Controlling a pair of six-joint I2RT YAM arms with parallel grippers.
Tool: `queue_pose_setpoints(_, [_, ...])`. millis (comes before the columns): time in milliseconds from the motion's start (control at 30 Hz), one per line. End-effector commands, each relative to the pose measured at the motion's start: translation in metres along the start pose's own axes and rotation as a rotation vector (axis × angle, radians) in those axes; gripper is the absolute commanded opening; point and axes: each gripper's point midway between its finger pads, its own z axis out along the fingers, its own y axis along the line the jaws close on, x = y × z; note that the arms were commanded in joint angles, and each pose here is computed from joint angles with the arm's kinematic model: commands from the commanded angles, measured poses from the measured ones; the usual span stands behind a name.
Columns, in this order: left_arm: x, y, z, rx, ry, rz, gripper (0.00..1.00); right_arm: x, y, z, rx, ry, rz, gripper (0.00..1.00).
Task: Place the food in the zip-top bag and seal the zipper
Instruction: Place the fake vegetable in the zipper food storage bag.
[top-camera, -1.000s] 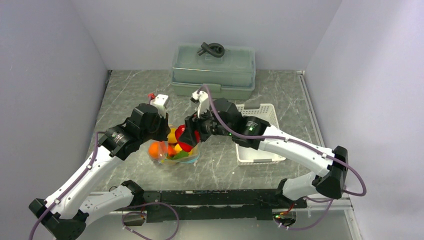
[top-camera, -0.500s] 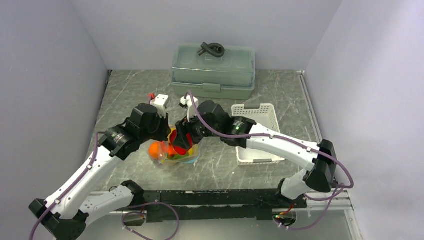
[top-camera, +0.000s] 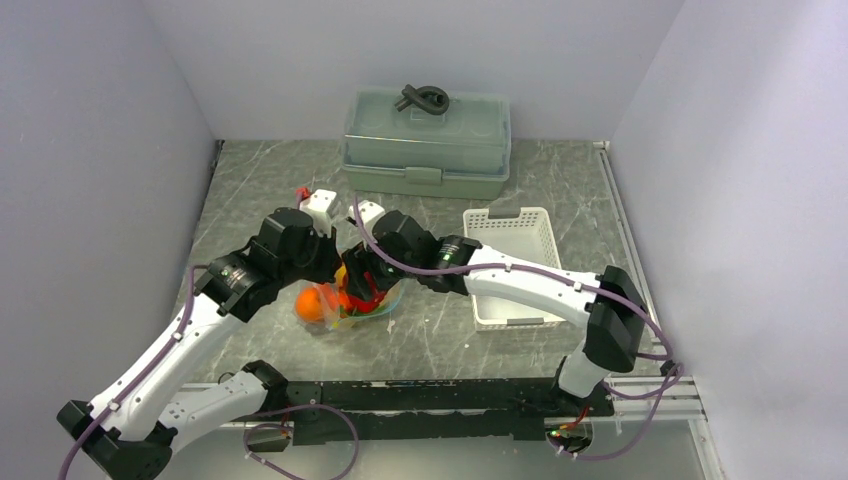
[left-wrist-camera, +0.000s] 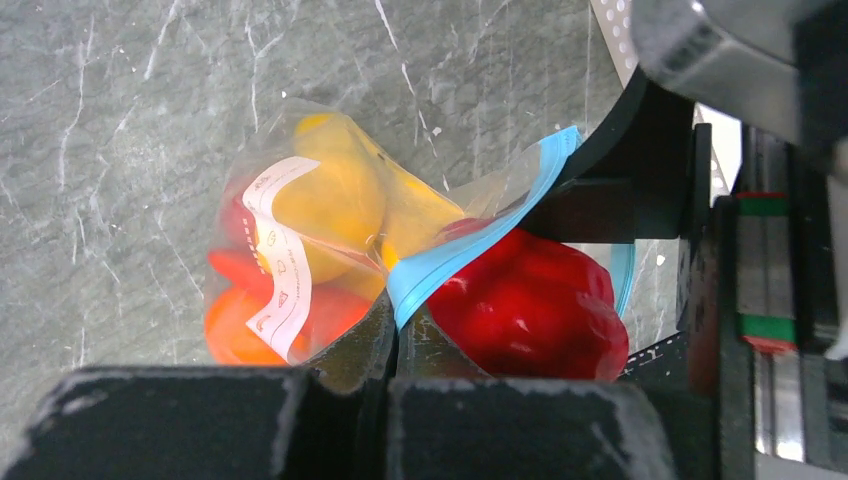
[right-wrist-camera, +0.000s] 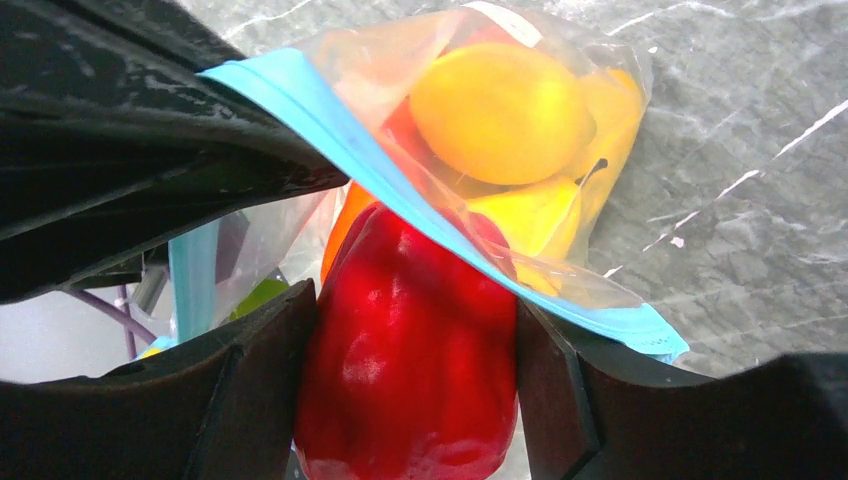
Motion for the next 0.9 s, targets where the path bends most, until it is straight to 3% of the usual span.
queue_pose_setpoints(0, [-0.014,-0.007,-0.004,0.043,-0.063,0.009,0.00,-0.038,0.005,-0.004,0.019,-0.115,0.019,0.40])
queue_pose_setpoints(167, [-0.014,-0.007,-0.004,0.040,-0.062,0.007,0.00,-0.055,0.003,-0.011,0.050,-0.187,0.058,0.63])
queue_pose_setpoints(500, [-0.014,-0.004,-0.003,0.026,-0.057,0.000,0.00,-0.073,0.007,-0.038,0.046,-0.263,0.086,0.89])
queue_pose_setpoints(567, [-0.014,-0.004,-0.002,0.024,-0.056,-0.002,0.00,-0.072,0.007,-0.044,0.042,-0.267,0.087,0.98])
queue_pose_setpoints(867, [-0.015,-0.004,-0.002,0.025,-0.059,-0.007,0.00,-0.053,-0.009,-0.080,0.108,-0.295,0.180,0.98])
